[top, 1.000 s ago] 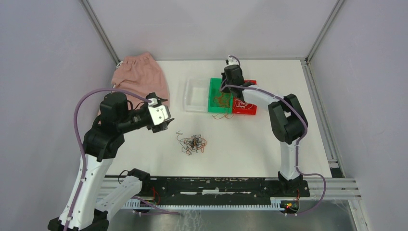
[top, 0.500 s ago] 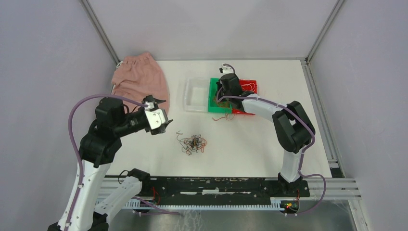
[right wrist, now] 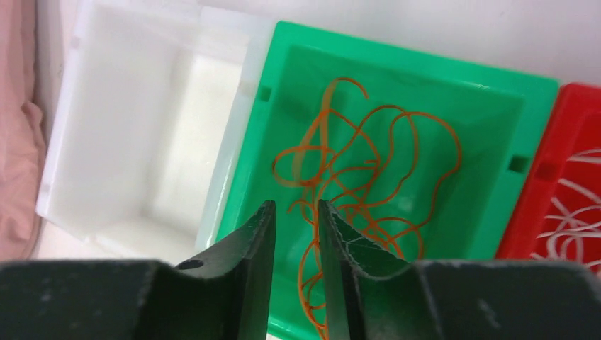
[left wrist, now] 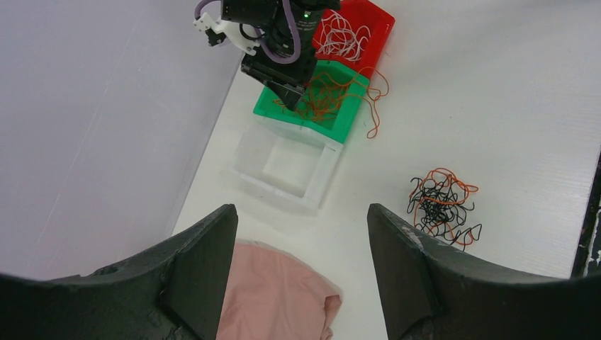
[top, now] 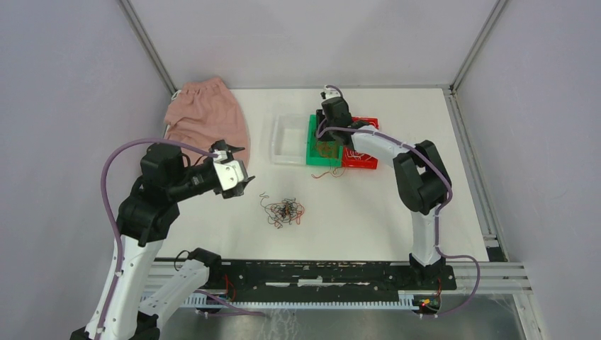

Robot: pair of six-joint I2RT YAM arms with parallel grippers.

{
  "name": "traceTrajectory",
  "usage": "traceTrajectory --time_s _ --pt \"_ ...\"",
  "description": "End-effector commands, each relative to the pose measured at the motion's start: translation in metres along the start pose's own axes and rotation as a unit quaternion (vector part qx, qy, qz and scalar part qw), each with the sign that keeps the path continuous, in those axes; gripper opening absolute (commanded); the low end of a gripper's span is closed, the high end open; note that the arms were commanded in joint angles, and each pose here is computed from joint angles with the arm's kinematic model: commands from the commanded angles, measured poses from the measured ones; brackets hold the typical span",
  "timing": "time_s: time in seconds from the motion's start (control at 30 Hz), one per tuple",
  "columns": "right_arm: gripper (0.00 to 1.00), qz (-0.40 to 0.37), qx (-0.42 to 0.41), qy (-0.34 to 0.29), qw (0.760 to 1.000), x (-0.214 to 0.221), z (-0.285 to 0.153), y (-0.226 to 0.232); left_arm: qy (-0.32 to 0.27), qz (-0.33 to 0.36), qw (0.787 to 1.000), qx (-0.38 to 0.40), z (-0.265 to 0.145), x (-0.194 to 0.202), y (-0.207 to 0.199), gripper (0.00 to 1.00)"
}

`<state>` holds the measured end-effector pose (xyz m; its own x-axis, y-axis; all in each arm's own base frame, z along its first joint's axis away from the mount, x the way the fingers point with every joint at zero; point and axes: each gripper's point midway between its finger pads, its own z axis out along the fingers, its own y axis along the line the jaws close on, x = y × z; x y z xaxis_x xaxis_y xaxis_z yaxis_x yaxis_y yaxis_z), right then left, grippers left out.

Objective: Untangle the cables
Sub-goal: Place the cable in the bin.

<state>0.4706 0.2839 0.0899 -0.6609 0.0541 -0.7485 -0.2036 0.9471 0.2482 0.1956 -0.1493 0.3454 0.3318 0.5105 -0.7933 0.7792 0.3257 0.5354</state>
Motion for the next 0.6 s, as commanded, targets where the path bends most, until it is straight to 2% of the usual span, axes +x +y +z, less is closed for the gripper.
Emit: traceTrajectory --time_s 0.0,0.17,0.3,0.43,0.57 --pt "0.37 -0.016 0.005 -0.029 0.999 -0.041 -0.014 0.000 -0.017 0.013 1.000 -0.002 -0.001 -0.008 0.002 0.75" --pt "0.45 -0.032 -0.015 -0.059 0.998 -0.069 -0.050 0.011 -0.021 0.011 1.000 -0.001 -0.001 -0.013 0.004 0.75" --pt "0.51 -0.030 -0.011 -0.070 0.997 -0.072 -0.084 0.006 -0.022 0.005 1.000 -0.007 -0.003 -0.016 0.006 0.75" --pt "0.58 -0.014 -0.002 -0.058 0.998 -0.051 -0.112 -0.003 -0.014 -0.001 1.000 -0.010 -0.003 -0.010 0.004 0.75" --pt "0.61 -0.011 0.013 -0.045 0.999 -0.013 -0.135 -0.013 -0.011 -0.006 1.000 -0.007 -0.002 -0.008 0.004 0.76"
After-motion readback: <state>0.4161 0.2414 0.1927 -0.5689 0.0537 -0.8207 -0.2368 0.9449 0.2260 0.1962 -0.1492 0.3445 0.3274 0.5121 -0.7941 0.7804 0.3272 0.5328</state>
